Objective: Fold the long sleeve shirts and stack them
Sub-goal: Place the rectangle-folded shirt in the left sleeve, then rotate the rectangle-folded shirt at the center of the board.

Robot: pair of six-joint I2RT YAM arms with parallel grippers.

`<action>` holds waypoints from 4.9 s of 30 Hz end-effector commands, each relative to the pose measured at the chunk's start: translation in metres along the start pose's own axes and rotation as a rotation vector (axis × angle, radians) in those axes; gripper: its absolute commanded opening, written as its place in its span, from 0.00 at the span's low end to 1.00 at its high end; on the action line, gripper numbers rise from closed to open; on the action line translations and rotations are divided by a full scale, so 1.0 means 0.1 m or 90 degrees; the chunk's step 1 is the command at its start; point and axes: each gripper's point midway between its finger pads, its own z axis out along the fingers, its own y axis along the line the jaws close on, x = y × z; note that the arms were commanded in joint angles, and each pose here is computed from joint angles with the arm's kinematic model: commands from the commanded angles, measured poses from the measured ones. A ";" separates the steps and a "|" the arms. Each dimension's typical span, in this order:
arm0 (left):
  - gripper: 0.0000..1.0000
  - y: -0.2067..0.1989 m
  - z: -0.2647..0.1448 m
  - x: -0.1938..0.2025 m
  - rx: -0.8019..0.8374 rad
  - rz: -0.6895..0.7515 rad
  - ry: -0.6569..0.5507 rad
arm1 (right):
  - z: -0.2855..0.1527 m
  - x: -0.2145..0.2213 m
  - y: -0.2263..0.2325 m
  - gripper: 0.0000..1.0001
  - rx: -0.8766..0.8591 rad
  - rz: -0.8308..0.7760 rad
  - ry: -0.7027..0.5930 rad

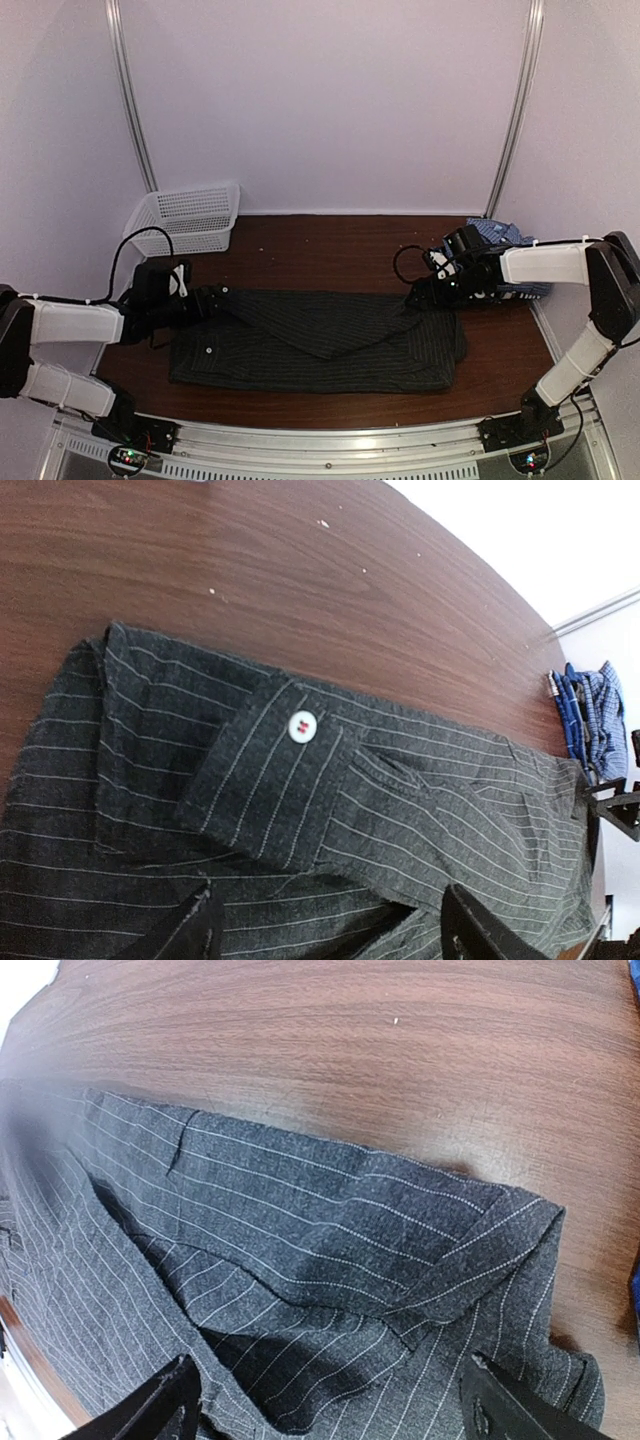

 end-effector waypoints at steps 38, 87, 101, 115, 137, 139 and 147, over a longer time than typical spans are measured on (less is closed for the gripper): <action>0.35 0.19 0.44 -0.36 0.095 -0.112 -0.004 | 0.03 0.07 -0.02 0.91 -0.008 0.002 0.001; 0.00 0.29 -0.06 -0.25 -0.014 0.072 -0.071 | -0.03 -0.07 0.01 0.92 0.001 -0.001 -0.011; 0.07 0.63 0.11 -0.19 -0.073 0.071 -0.070 | -0.06 -0.05 -0.01 0.92 0.009 -0.005 -0.010; 0.21 0.74 0.03 -0.23 -0.123 0.043 -0.085 | -0.18 -0.13 0.00 0.92 0.023 -0.009 -0.028; 0.69 -0.21 -0.31 -0.60 0.096 0.115 -0.158 | 0.24 0.25 0.02 0.91 0.013 0.009 0.028; 0.70 -0.21 -0.28 -0.58 0.099 0.114 -0.150 | 0.32 0.21 0.01 0.91 0.015 0.006 0.036; 0.70 -0.14 -0.18 -0.49 0.077 0.118 -0.111 | 0.76 -0.18 0.05 0.91 0.013 -0.020 0.064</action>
